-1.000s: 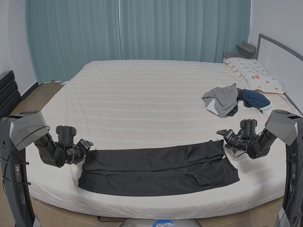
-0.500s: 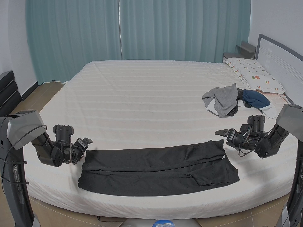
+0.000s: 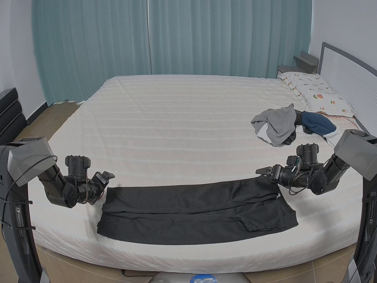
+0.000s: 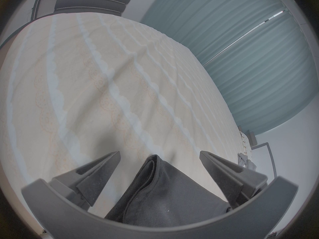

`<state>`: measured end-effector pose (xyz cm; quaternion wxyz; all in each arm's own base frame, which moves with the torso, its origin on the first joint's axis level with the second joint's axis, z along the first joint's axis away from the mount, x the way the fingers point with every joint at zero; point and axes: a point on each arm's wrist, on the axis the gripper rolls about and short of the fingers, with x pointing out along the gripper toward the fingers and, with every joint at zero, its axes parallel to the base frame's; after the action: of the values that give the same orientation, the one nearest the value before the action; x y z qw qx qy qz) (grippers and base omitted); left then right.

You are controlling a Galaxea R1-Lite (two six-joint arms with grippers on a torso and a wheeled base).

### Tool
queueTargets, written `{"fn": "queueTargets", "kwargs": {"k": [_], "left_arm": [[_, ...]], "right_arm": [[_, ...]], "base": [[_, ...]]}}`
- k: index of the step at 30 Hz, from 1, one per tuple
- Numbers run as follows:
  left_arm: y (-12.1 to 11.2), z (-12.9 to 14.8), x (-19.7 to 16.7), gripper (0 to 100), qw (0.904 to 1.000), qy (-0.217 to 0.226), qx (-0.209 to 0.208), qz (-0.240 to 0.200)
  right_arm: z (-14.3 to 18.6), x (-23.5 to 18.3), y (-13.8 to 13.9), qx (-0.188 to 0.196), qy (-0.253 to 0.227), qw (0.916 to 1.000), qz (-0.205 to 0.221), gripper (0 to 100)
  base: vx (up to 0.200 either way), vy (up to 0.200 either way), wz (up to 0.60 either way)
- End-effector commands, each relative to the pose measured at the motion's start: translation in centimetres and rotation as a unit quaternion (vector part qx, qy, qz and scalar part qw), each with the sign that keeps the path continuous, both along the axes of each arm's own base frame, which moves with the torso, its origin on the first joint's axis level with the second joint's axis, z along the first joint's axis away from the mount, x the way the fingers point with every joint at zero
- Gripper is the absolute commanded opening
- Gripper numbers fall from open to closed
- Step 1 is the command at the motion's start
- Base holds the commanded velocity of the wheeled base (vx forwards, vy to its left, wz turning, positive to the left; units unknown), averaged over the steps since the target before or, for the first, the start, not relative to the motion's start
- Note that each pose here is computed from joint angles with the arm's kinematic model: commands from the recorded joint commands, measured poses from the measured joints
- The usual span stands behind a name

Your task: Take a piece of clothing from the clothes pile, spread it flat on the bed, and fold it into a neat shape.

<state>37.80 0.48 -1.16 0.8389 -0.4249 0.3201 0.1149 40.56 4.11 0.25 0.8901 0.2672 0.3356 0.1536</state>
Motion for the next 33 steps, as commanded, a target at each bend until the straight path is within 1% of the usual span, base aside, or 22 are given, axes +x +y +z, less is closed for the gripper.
{"fn": "queueTargets", "kwargs": {"k": [1,3,4,10,17,18,23,26,27,30,33], "left_arm": [[0.0,0.0,0.0,100,1.0000,0.000,0.000,0.001],[0.0,0.0,0.0,100,1.0000,0.000,0.000,0.001],[0.0,0.0,0.0,100,1.0000,0.000,0.000,0.001],[0.0,0.0,0.0,100,1.0000,-0.001,0.001,0.000],[0.0,0.0,0.0,100,1.0000,-0.001,0.001,0.000],[0.0,0.0,0.0,100,1.0000,-0.001,0.001,0.000],[0.0,0.0,0.0,100,1.0000,-0.001,0.001,0.000],[0.0,0.0,0.0,100,1.0000,-0.001,0.001,0.000],[0.0,0.0,0.0,100,1.0000,-0.001,0.001,0.000],[0.0,0.0,0.0,100,1.0000,-0.001,0.001,0.000],[0.0,0.0,0.0,100,1.0000,-0.001,0.001,0.000]], "right_arm": [[-1.3,0.0,0.0,0.001,0.015,0.9999,0.004,100],[-1.8,0.0,0.2,0.001,0.021,0.9998,0.006,100],[-1.9,0.0,0.2,0.000,0.022,0.9997,0.006,0],[-1.9,-0.2,0.1,-0.002,0.022,0.9997,0.007,0],[-0.5,-1.0,-0.3,-0.003,0.010,0.9999,0.013,0],[0.4,-1.5,-0.4,0.005,0.004,0.9997,0.022,0],[1.9,-3.4,-0.6,0.017,-0.010,0.9990,0.040,0],[2.1,-4.0,-0.7,0.020,-0.015,0.9987,0.044,0],[2.5,-4.9,-0.9,0.024,-0.027,0.9981,0.049,0],[3.0,-5.8,-1.0,0.030,-0.042,0.9970,0.057,0],[3.1,-6.7,-1.0,0.034,-0.046,0.9963,0.064,0]], "base": [[0.000,0.000,0.00],[0.000,0.000,0.00],[0.000,0.000,0.00],[0.000,0.000,0.00],[0.000,0.000,0.00],[0.000,0.000,0.00],[0.000,0.000,0.00],[0.000,0.000,0.00],[0.000,0.000,0.00],[0.000,0.000,0.00],[0.000,0.000,0.00]]}}
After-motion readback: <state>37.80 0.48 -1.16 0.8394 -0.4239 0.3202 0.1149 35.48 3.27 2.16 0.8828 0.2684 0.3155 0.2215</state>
